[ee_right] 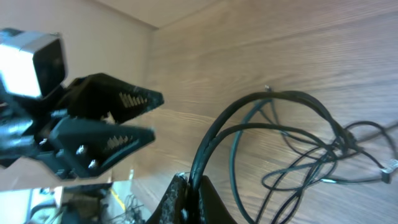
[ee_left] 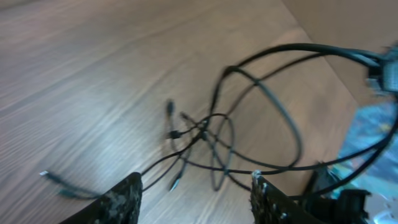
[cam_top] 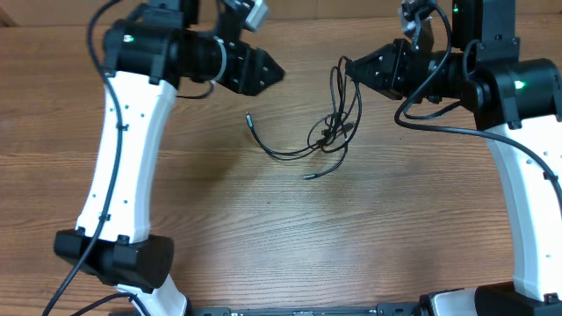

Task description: Untangle cables

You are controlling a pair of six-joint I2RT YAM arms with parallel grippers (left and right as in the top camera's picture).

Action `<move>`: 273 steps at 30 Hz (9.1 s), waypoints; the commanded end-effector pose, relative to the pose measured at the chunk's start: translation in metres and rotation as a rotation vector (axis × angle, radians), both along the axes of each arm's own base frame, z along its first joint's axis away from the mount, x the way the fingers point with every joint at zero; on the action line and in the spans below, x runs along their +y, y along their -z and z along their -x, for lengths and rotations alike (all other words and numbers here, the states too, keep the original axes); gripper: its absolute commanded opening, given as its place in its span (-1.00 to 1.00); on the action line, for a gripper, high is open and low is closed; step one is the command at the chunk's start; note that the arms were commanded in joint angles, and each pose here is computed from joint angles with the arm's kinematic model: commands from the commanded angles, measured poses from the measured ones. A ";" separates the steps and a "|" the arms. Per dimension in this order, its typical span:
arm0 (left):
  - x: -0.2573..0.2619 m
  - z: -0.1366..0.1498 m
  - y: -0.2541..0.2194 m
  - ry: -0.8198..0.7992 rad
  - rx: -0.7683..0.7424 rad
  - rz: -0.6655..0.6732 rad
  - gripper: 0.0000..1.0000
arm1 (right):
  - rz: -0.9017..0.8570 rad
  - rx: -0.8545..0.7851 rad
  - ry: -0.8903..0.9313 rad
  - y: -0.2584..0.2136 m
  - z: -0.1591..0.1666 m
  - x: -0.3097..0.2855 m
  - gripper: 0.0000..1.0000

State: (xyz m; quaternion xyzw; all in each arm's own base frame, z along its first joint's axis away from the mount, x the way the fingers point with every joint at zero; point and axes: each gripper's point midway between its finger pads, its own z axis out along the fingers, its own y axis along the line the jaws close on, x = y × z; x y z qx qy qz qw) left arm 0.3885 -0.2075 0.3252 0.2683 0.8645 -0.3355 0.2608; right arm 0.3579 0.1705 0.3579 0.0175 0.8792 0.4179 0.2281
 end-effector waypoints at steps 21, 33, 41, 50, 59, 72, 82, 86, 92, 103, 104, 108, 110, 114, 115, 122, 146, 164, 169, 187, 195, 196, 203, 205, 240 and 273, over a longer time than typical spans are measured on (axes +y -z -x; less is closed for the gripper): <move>-0.133 0.014 0.077 0.150 0.235 0.106 0.45 | 0.130 0.026 0.074 0.013 0.005 -0.021 -0.93; -0.071 -0.038 0.060 -0.153 0.117 -0.043 -0.91 | 0.400 0.090 0.277 0.059 -0.009 -0.071 -0.92; 0.017 -0.030 -0.089 -0.286 -0.155 0.144 -0.91 | 0.497 0.268 0.268 0.134 -0.010 -0.080 -0.92; 0.088 0.008 -0.170 -0.425 -0.368 0.198 -0.91 | 0.569 0.435 0.241 0.214 -0.023 -0.082 -0.93; 0.077 0.025 -0.187 -0.343 -0.395 0.259 -0.92 | 0.440 0.317 0.005 0.198 -0.029 -0.047 -0.35; 0.053 0.023 -0.142 -0.236 -0.185 0.272 -0.92 | 0.076 -0.311 -0.633 0.071 0.003 0.048 1.00; 0.049 0.033 -0.138 -0.204 -0.135 0.288 -0.92 | 0.198 -0.485 -0.793 0.080 0.018 0.124 0.95; 0.046 0.034 -0.143 -0.180 -0.146 0.308 -0.92 | 0.274 -0.370 -0.648 0.103 -0.007 0.134 -0.20; 0.079 0.016 -0.166 -0.276 -0.257 0.330 -0.92 | 0.484 -0.058 -0.185 0.146 -0.050 0.079 -0.92; 0.181 -0.009 -0.180 -0.542 -0.344 0.327 -0.92 | 0.675 0.334 0.533 0.175 -0.072 -0.112 -0.92; 0.187 -0.010 -0.181 -0.555 -0.351 0.325 -0.91 | 0.678 0.355 0.554 0.176 -0.070 -0.123 -0.92; 0.206 -0.013 -0.189 -0.598 -0.391 0.328 -0.91 | 0.698 0.400 0.588 0.178 -0.065 -0.160 -0.92; 0.220 -0.013 -0.197 -0.639 -0.412 0.344 -0.92 | 0.704 0.424 0.618 0.180 -0.063 -0.185 -0.93; 0.233 -0.009 -0.210 -0.655 -0.468 0.349 -0.92 | 0.710 0.461 0.657 0.186 -0.060 -0.217 -0.93; 0.235 -0.006 -0.214 -0.658 -0.487 0.346 -0.91 | 0.713 0.475 0.667 0.189 -0.059 -0.226 -0.93; 0.245 0.006 -0.231 -0.675 -0.550 0.345 -0.92 | 0.621 0.529 0.532 0.213 -0.057 -0.234 -0.93; 0.411 0.036 -0.128 -1.648 -0.247 -0.091 -0.91 | 0.603 0.407 0.235 0.205 -0.062 -0.155 1.00; 0.511 -0.007 0.040 -1.859 0.133 -0.565 -0.92 | 0.617 0.367 0.151 0.184 -0.045 -0.117 1.00; 0.512 -0.033 0.124 -1.762 0.322 -0.570 0.28 | 0.622 0.370 0.134 0.185 -0.042 -0.111 1.00; 0.356 -0.058 -0.016 -1.281 0.066 -0.154 0.83 | 0.571 0.397 0.240 0.183 -0.050 -0.122 1.00; 0.119 -0.082 0.063 -0.577 0.167 -0.282 0.82 | 0.498 0.401 0.261 0.180 -0.054 -0.135 1.00; 0.101 -0.083 0.073 -0.522 0.166 -0.301 0.82 | 0.498 0.401 0.261 0.180 -0.055 -0.135 1.00; -0.004 -0.078 0.171 -0.155 0.205 -0.415 0.65 | 0.515 0.401 0.235 0.181 -0.051 -0.136 1.00; -0.016 -0.075 0.193 -0.116 0.236 -0.430 0.40 | 0.515 0.401 0.235 0.181 -0.051 -0.136 1.00; -0.007 -0.063 -0.007 -0.334 -0.086 -0.207 -0.91 | 0.496 0.389 0.198 0.182 -0.052 -0.129 1.00; 0.052 -0.007 -0.186 -0.581 -0.406 0.126 -0.91 | 0.229 0.093 -0.339 0.159 -0.038 0.080 0.67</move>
